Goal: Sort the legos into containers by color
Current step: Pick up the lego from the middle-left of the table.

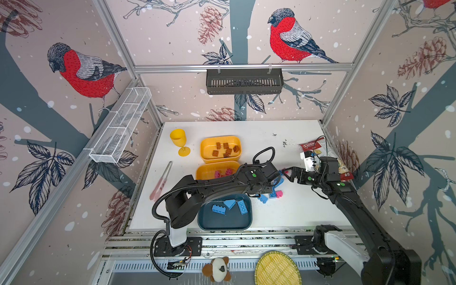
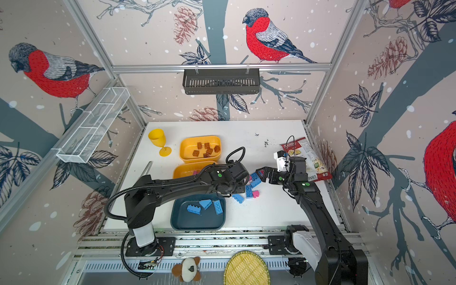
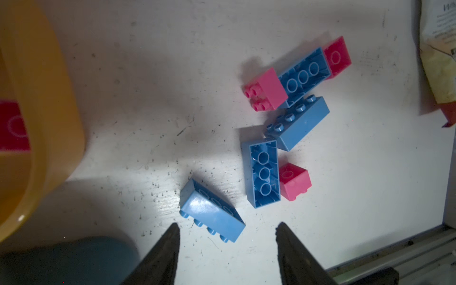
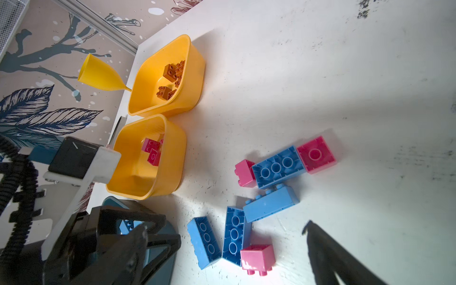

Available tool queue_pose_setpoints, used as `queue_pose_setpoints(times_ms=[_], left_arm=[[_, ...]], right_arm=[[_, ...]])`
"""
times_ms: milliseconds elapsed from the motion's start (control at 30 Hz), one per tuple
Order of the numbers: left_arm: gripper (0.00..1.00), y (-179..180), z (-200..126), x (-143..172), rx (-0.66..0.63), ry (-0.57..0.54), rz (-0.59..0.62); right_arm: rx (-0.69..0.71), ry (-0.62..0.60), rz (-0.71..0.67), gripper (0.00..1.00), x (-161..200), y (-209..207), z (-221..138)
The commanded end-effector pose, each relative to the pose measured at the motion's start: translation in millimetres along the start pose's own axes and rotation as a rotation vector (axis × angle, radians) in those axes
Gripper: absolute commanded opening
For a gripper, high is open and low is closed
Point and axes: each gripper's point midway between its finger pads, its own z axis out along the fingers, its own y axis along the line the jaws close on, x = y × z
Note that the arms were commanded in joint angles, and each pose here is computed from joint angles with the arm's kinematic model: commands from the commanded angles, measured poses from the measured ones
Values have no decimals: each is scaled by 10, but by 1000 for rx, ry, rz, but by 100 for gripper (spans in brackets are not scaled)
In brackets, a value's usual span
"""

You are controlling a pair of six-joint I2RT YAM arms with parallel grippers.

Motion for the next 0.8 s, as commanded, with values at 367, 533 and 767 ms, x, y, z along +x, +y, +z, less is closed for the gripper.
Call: queue_pose_setpoints(times_ms=[367,533,767], left_arm=[[59,114,391,265,-129,24,-206],[55,136,491,310,-157,44,-207],[44,209,570,306,-191,47,-205]], right_arm=[[-32,-26,20,100,82,24,-12],[-33,-13,44,100,167,11,-17],[-20,-6,54,100,186,-14,-20]])
